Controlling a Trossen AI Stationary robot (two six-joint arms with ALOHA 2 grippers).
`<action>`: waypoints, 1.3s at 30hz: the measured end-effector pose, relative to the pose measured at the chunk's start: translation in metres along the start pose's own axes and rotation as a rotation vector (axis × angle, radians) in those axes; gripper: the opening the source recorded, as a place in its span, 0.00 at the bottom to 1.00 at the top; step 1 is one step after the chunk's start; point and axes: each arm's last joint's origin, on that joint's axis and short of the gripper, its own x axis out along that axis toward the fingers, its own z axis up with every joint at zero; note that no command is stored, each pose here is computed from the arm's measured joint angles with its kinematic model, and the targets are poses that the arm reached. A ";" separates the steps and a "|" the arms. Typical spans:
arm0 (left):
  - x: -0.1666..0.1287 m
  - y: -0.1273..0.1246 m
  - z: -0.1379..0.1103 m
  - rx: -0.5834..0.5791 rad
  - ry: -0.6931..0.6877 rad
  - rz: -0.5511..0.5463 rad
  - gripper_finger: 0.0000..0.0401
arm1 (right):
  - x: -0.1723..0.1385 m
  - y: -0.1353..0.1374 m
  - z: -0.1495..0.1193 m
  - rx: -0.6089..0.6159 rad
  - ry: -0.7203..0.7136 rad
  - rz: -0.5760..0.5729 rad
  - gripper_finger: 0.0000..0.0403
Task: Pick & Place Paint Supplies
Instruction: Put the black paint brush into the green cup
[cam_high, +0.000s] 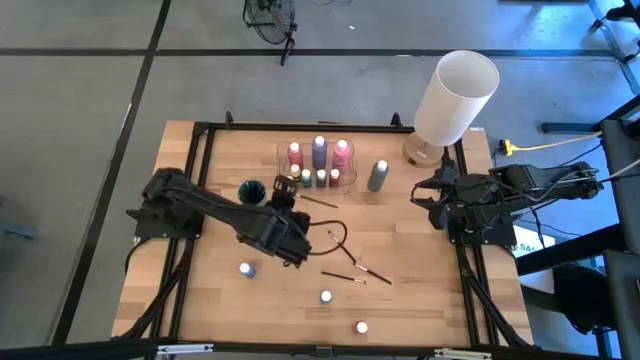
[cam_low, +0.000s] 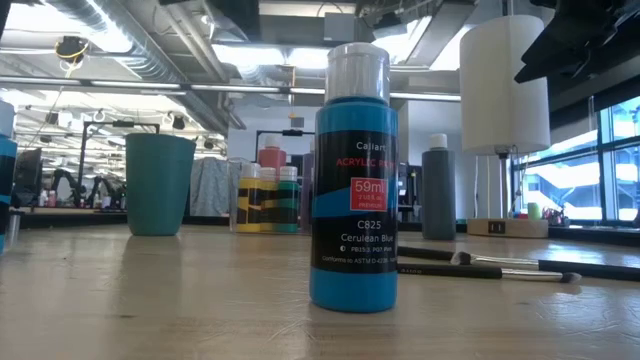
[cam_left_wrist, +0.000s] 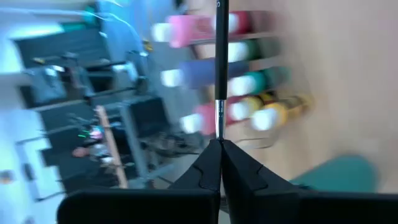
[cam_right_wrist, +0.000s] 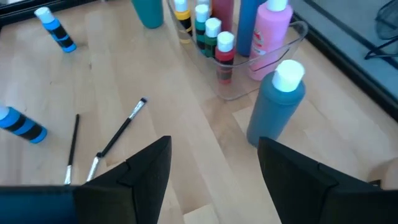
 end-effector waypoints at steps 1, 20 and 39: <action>-0.003 0.004 -0.003 0.012 -0.009 0.024 0.00 | 0.000 0.000 0.000 0.000 -0.003 -0.007 0.60; -0.036 0.048 -0.047 0.087 -0.086 0.272 0.00 | 0.014 -0.001 -0.012 0.013 0.000 -0.072 0.60; -0.033 0.078 -0.113 0.343 0.054 0.436 0.00 | 0.011 0.009 0.012 -0.073 -0.229 0.025 0.60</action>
